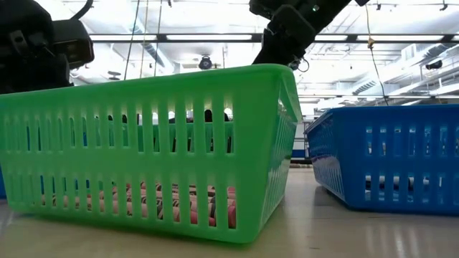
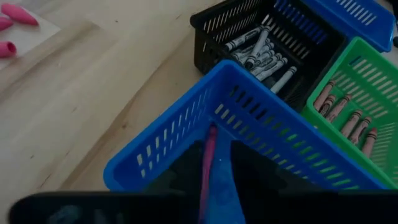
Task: Sort crayons
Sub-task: Put the dark red crayon into the left blue bin, then put the white crayon into the right blue bin
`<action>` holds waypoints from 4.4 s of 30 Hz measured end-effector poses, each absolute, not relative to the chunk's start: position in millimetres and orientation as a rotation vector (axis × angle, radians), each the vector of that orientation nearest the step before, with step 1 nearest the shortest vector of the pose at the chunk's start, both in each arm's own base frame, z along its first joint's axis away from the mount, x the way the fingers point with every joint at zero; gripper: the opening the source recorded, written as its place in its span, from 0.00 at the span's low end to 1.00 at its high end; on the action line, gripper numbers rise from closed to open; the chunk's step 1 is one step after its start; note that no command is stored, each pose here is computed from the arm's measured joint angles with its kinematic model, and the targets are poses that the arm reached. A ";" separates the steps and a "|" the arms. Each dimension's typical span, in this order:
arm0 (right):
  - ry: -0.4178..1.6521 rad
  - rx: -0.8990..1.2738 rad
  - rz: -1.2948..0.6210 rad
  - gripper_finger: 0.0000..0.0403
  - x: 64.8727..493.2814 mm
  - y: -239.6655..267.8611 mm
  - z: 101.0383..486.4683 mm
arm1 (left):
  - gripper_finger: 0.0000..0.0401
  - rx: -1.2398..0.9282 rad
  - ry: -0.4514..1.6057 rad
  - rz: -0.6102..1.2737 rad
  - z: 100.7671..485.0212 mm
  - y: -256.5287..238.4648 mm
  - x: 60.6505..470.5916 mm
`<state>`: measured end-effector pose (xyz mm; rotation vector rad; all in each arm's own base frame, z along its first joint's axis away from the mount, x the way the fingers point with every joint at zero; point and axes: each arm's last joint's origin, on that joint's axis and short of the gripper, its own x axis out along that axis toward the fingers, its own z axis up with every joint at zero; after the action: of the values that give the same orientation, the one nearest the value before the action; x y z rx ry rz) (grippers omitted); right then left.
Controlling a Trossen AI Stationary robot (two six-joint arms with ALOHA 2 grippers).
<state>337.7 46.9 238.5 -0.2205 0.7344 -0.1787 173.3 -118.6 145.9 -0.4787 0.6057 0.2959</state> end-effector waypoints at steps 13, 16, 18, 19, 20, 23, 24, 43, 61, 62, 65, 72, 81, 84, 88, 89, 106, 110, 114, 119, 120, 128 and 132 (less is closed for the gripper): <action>0.737 -0.216 -0.160 0.25 337.7 47.2 238.4 | 0.37 -0.439 0.613 0.264 150.1 -119.5 174.0; 0.738 -0.230 -0.160 0.25 337.8 46.4 238.4 | 0.37 -0.397 0.604 0.227 158.3 -122.4 178.6; 0.747 -0.253 -0.160 0.25 337.9 43.1 238.0 | 0.37 -0.358 0.595 0.203 164.5 -124.5 182.4; 0.754 -0.265 -0.162 0.25 337.9 40.4 237.7 | 0.37 -0.340 0.590 0.195 167.6 -125.0 184.5; 0.762 -0.276 -0.168 0.25 338.0 36.3 237.3 | 0.37 -0.328 0.583 0.191 170.5 -125.1 186.7; 0.790 -0.297 -0.193 0.25 338.6 17.5 236.3 | 0.37 -0.304 0.584 0.207 172.4 -120.9 190.6; 0.800 -0.303 -0.201 0.25 338.4 10.0 234.9 | 0.37 -0.298 0.586 0.214 172.1 -119.3 191.2; 0.972 -0.119 -0.354 0.25 282.9 -147.8 192.0 | 0.37 -0.217 0.610 0.249 171.0 -107.2 196.8; 1.056 0.088 -0.395 0.32 233.7 -225.4 159.2 | 0.37 -0.196 0.621 0.269 170.0 -102.2 198.3; 1.059 0.091 -0.390 0.32 234.6 -225.8 157.0 | 0.37 -0.196 0.621 0.269 170.0 -102.2 198.2; 1.070 0.095 -0.376 0.32 235.6 -226.7 152.6 | 0.37 -0.197 0.621 0.268 170.0 -102.4 198.2; 1.125 0.162 -0.364 0.32 225.7 -235.0 137.1 | 0.37 -0.186 0.622 0.268 170.1 -101.6 198.6; 1.198 0.091 -0.346 0.29 227.7 -233.0 130.2 | 0.37 -0.173 0.624 0.264 169.9 -101.4 198.6; 1.207 0.044 -0.342 0.22 231.5 -228.6 133.3 | 0.37 -0.173 0.624 0.264 169.9 -101.4 198.6; 1.219 0.013 -0.324 0.09 236.1 -223.2 133.3 | 0.37 -0.173 0.624 0.264 169.9 -101.4 198.6; 1.221 0.010 -0.319 0.06 237.3 -221.8 133.3 | 0.37 -0.173 0.624 0.264 169.9 -101.5 198.6; 1.133 -0.037 -0.249 0.03 259.6 -179.6 164.1 | 0.37 -0.166 0.610 0.252 173.8 -103.0 200.9; 1.082 -0.048 -0.197 0.03 270.8 -158.7 174.3 | 0.37 -0.138 0.602 0.240 177.3 -103.5 203.1; 1.046 -0.073 -0.134 0.03 284.6 -133.5 179.0 | 0.37 -0.127 0.601 0.248 178.5 -100.8 205.2; 0.995 -0.123 -0.054 0.03 301.5 -101.7 181.5 | 0.37 -0.124 0.605 0.263 178.2 -97.3 206.5; 0.983 -0.134 -0.046 0.03 304.5 -96.1 182.4 | 0.37 -0.124 0.605 0.263 178.2 -97.2 206.6; 0.876 -0.189 -0.008 0.03 331.0 -63.5 211.7 | 0.37 -0.129 0.598 0.266 178.7 -96.4 207.6; 0.831 -0.200 0.040 0.03 339.5 -47.4 223.1 | 0.37 -0.128 0.599 0.266 178.7 -96.4 207.5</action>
<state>339.5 -47.4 223.1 -0.2004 0.8307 0.0404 207.5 -96.4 178.7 -0.1285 0.5987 0.2665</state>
